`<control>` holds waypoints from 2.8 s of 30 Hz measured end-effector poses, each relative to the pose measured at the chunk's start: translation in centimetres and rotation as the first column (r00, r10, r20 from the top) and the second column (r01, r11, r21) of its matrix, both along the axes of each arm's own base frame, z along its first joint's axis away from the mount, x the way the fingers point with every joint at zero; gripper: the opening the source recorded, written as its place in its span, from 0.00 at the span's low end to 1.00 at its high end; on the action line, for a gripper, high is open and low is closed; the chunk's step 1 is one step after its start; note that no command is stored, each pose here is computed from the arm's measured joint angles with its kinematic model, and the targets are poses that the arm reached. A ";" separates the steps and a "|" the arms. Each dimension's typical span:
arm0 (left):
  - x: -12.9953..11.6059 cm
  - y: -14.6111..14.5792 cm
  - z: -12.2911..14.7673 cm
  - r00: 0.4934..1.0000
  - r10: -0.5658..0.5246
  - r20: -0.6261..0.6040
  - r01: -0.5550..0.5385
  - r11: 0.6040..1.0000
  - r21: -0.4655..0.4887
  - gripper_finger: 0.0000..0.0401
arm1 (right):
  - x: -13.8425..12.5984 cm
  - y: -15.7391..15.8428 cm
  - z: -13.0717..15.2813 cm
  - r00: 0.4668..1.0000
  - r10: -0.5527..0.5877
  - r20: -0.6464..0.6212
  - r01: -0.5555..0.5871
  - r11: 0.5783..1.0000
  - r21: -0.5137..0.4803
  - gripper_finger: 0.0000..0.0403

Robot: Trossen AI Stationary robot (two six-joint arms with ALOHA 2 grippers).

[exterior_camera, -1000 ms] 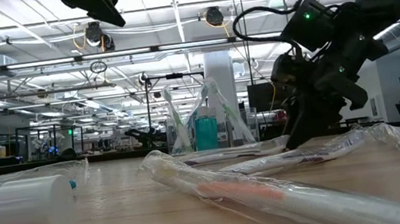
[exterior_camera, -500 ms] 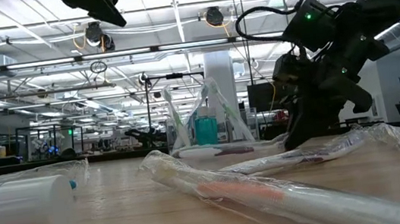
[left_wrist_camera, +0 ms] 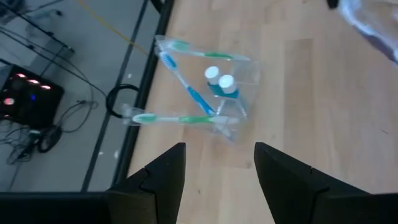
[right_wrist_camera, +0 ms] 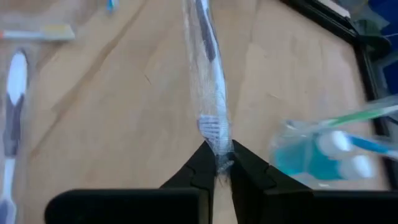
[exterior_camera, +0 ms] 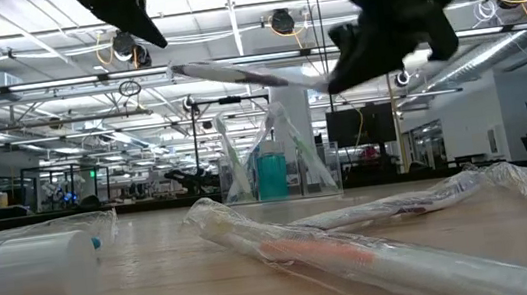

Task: Pick & Place toothbrushing station
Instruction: Put the top purple toothbrush into the right section of the transparent organizer, then put the left blue toothbrush into the left section of the transparent organizer

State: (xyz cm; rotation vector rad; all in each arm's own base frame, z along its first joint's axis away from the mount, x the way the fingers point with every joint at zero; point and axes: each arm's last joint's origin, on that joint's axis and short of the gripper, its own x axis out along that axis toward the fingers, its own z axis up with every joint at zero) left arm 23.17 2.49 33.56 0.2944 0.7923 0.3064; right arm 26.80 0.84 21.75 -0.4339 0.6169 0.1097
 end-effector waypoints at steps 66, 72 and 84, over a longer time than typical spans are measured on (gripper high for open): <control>0.3 0.1 0.3 0.999 0.004 0.049 -0.004 1.000 0.005 0.49 | 1.5 -3.0 -0.5 0.891 -0.241 -0.384 -0.342 0.201 -0.918 0.21; 0.3 0.1 0.4 0.999 0.003 0.049 -0.003 1.000 0.005 0.49 | 2.1 -2.9 0.5 0.949 -0.228 -0.219 -0.159 0.256 -0.954 0.29; 0.2 -0.2 0.3 0.976 0.181 0.122 -0.154 0.968 -0.198 0.49 | 2.8 -1.9 2.8 0.931 -0.273 0.242 0.350 0.481 -0.804 0.36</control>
